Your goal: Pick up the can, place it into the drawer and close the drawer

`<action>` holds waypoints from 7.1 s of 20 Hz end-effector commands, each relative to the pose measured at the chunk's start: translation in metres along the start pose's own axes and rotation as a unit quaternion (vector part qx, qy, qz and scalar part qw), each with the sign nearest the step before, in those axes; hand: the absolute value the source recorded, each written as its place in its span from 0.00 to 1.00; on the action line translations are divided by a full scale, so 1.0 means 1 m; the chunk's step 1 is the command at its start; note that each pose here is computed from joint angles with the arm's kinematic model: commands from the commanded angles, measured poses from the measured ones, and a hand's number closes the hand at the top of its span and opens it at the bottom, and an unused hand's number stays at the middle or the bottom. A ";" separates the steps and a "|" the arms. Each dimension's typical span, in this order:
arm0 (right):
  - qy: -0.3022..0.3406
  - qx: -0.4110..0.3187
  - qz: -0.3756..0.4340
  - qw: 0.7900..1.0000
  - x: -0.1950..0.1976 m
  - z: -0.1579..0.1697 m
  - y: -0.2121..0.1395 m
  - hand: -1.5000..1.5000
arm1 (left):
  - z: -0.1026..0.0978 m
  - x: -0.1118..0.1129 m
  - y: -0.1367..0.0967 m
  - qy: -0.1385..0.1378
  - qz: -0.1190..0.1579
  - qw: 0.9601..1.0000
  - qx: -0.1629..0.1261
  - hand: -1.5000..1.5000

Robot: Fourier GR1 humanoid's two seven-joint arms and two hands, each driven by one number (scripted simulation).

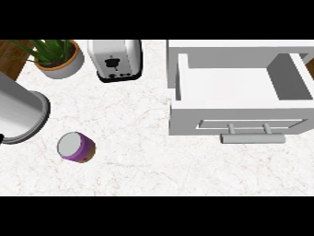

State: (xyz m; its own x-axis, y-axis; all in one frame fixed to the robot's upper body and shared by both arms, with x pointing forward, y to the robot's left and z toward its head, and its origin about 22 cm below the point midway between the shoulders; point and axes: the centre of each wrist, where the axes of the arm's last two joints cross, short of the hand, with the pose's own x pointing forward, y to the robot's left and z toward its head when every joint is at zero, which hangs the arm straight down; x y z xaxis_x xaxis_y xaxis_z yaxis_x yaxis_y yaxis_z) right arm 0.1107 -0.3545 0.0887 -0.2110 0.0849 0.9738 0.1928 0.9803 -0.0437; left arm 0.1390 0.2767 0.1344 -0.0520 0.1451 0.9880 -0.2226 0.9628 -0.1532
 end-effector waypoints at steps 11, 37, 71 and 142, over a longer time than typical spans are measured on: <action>0.002 0.005 0.000 1.000 0.015 0.013 -0.022 0.00 | -0.045 -0.059 -0.010 0.028 0.015 0.999 0.006 0.00; -0.001 0.002 -0.006 1.000 0.004 0.039 -0.027 0.00 | -0.045 -0.193 0.052 0.054 -0.032 0.993 0.097 0.00; 0.015 0.012 -0.006 1.000 0.031 0.025 -0.040 0.00 | -0.098 -0.261 0.022 0.099 0.100 0.990 0.017 1.00; 0.003 0.016 -0.037 0.999 0.043 0.023 -0.012 0.00 | -0.198 0.025 -0.334 -0.050 0.009 0.988 -0.145 1.00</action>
State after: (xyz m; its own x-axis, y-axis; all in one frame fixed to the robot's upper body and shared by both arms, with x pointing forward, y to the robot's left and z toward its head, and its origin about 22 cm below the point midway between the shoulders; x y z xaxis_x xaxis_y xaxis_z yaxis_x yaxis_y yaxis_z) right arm 0.0764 -0.3594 0.1237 -0.2230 0.0241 0.9745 0.1675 0.9858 0.0139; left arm 0.4070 0.0195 0.2131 -0.1542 0.1669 0.9738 0.0795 0.9845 -0.1562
